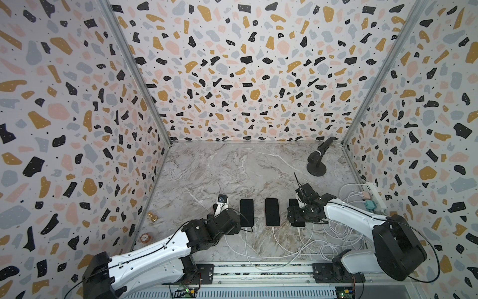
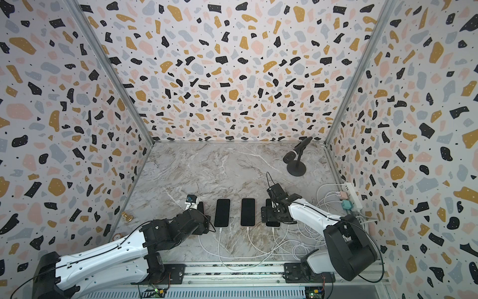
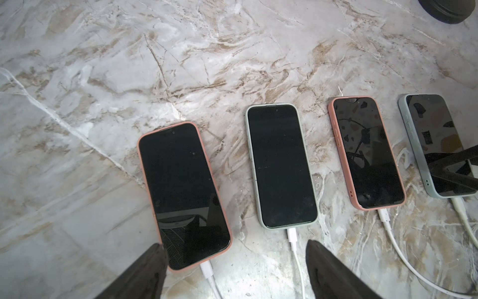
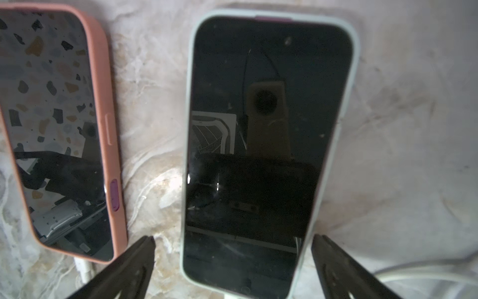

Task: Unplug the charging cable from the phone
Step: Pick up the phone at the center of the board.

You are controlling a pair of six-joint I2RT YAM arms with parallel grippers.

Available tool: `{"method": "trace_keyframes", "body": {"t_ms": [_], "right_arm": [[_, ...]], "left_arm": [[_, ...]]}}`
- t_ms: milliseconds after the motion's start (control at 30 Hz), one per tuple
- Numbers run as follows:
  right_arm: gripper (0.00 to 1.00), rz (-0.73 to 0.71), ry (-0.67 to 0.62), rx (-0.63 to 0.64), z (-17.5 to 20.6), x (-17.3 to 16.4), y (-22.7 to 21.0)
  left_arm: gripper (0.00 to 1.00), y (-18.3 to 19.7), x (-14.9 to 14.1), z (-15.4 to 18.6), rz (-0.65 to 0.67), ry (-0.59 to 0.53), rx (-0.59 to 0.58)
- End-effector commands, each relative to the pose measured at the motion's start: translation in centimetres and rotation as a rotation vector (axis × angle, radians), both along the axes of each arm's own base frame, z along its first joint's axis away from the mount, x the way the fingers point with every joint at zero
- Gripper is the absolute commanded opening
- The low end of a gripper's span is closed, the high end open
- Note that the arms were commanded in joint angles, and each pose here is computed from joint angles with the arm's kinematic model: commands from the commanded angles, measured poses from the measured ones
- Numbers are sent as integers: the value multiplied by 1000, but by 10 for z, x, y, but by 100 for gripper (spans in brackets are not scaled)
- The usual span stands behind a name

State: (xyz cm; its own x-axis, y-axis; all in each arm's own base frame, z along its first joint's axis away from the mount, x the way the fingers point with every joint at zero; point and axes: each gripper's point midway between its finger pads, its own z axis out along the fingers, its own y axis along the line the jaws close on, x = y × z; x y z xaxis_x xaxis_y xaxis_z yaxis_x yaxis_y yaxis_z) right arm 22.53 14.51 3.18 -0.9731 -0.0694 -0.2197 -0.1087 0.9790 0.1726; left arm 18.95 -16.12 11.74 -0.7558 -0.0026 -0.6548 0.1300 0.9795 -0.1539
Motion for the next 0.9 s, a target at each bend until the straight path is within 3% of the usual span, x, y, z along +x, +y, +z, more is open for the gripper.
{"method": "trace_keyframes", "body": {"t_ms": [0,233,733,867], "right_arm": [[100,-24,-9,-46,9,8,-3],[100,-50,13,-114,1,11,-11],[99,-72,56,-113,-22,-1,-12],[92,-76,74,-131,-29,-3,-14]], "left_arm": [[88,1,1,2,32,-14,-38],[89,1,1,3,40,-15,-51],[89,-11,3,-4,31,-6,-98],[89,-11,4,-3,43,-12,-107]]}}
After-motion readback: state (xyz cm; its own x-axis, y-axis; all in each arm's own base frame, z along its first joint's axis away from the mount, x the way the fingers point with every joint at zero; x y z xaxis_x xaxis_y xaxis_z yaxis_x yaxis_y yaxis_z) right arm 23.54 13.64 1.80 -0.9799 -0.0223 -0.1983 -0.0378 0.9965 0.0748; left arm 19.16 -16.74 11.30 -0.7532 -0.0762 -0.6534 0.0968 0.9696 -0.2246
